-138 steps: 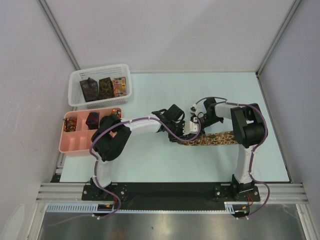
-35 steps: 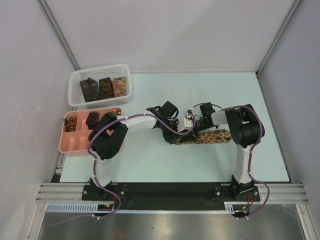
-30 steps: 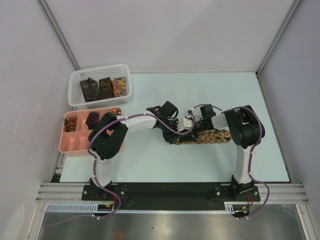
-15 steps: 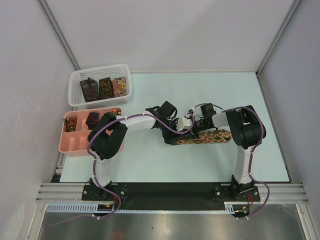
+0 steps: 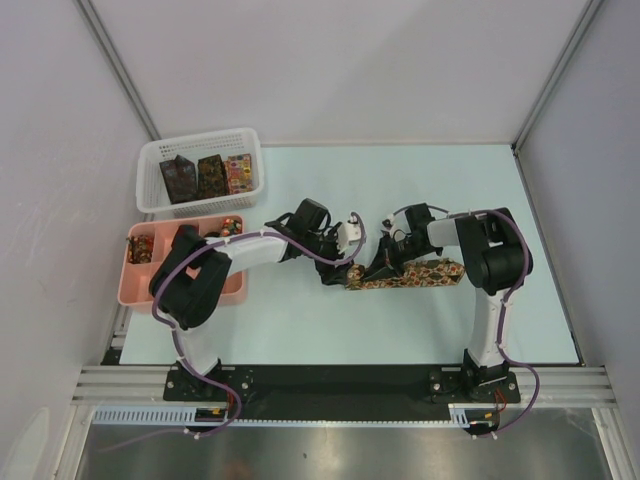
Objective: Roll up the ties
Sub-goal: Roll the tie at the center of the board.
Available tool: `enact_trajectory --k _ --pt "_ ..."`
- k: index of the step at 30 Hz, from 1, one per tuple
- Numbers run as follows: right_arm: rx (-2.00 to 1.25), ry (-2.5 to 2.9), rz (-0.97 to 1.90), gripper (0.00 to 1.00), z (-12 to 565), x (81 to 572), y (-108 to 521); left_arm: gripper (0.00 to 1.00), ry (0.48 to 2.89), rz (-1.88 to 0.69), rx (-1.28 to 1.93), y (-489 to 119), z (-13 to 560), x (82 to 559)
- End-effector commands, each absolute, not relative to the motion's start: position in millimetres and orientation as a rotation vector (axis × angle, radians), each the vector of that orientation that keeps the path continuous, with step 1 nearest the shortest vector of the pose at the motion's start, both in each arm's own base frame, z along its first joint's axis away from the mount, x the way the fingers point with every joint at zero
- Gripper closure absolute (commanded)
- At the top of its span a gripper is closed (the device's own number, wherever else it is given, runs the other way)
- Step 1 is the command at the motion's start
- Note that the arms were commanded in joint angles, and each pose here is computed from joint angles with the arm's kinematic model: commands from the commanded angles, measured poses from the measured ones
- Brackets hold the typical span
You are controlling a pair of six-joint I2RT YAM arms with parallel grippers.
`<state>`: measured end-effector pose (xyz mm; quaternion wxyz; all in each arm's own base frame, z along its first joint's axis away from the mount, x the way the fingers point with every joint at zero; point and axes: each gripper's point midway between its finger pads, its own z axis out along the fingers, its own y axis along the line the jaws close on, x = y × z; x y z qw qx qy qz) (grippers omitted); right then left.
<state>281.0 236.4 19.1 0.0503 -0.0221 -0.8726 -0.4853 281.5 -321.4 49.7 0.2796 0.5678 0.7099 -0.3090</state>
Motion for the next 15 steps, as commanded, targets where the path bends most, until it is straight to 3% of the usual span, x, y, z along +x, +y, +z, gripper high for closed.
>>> enact_trajectory --k 1,7,12,15 --pt "-0.073 -2.756 -1.267 1.0 -14.4 277.0 222.3 0.17 1.738 -0.919 1.517 -345.2 75.7 281.7" --pt "-0.055 -2.735 -1.284 1.0 -13.3 278.6 230.5 0.16 1.729 -0.905 1.584 -355.5 63.5 276.9" --pt "-0.046 -2.731 -1.304 1.0 -10.9 279.8 233.1 0.3 1.799 -0.834 1.665 -356.4 43.8 271.0" --pt "-0.047 -2.718 -1.337 1.0 -6.8 280.7 234.6 0.45 1.829 -0.798 1.696 -352.2 32.9 268.8"
